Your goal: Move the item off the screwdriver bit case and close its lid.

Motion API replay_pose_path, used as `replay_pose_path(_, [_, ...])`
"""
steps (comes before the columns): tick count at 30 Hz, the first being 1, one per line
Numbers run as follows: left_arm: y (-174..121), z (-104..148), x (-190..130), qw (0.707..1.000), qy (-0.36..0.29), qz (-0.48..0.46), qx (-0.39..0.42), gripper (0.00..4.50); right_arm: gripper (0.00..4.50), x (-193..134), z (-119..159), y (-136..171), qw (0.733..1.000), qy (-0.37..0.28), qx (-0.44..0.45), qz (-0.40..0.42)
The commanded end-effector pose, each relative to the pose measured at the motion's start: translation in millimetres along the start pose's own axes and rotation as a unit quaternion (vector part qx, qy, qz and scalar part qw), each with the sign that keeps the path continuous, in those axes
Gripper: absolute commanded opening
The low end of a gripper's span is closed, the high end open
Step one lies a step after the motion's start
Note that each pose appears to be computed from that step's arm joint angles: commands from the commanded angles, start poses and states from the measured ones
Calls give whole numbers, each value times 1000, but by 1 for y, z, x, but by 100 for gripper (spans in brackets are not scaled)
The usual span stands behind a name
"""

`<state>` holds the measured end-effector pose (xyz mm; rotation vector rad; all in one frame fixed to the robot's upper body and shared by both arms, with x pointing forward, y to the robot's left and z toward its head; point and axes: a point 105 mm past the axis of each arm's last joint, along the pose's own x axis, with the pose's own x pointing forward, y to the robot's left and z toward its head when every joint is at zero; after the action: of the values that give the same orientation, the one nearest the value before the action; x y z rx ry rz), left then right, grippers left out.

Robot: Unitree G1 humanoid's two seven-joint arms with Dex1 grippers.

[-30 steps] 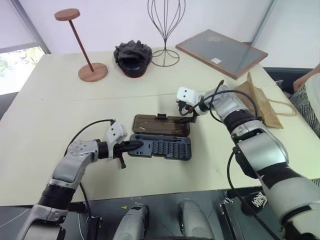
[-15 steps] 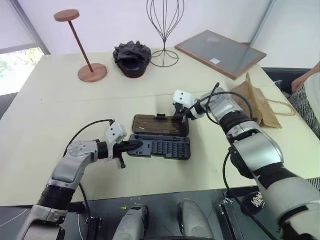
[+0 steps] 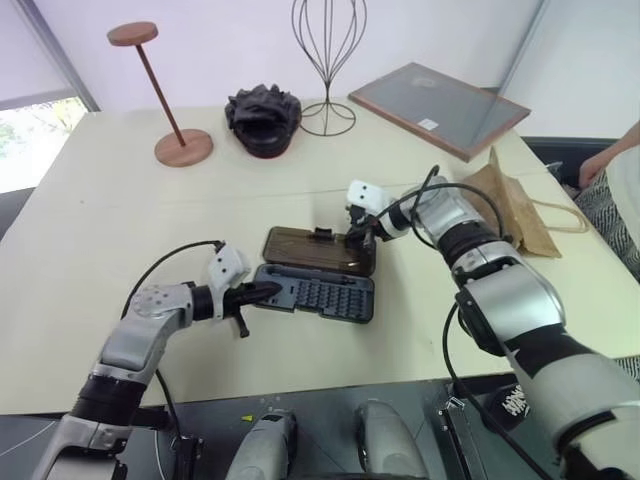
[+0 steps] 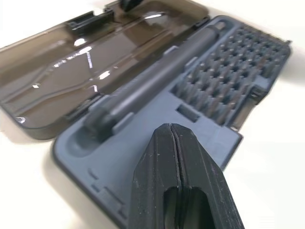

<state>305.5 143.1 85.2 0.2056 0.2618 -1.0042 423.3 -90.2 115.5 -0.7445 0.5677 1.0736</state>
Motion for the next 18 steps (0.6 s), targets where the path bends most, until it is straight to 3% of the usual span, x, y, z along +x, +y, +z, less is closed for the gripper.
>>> replay_pose_path(1, [19,32,-7,997,-56,44,-5,0,6,-2,1,-10,996,6,-73,-55])
replay_pose_path(8, [37,67,-11,992,-106,74,-11,0,6,-21,24,-10,972,-24,-208,-102])
replay_pose_path(18, [83,104,-29,975,-174,130,-55,0,6,-46,50,37,934,-57,-311,-167])
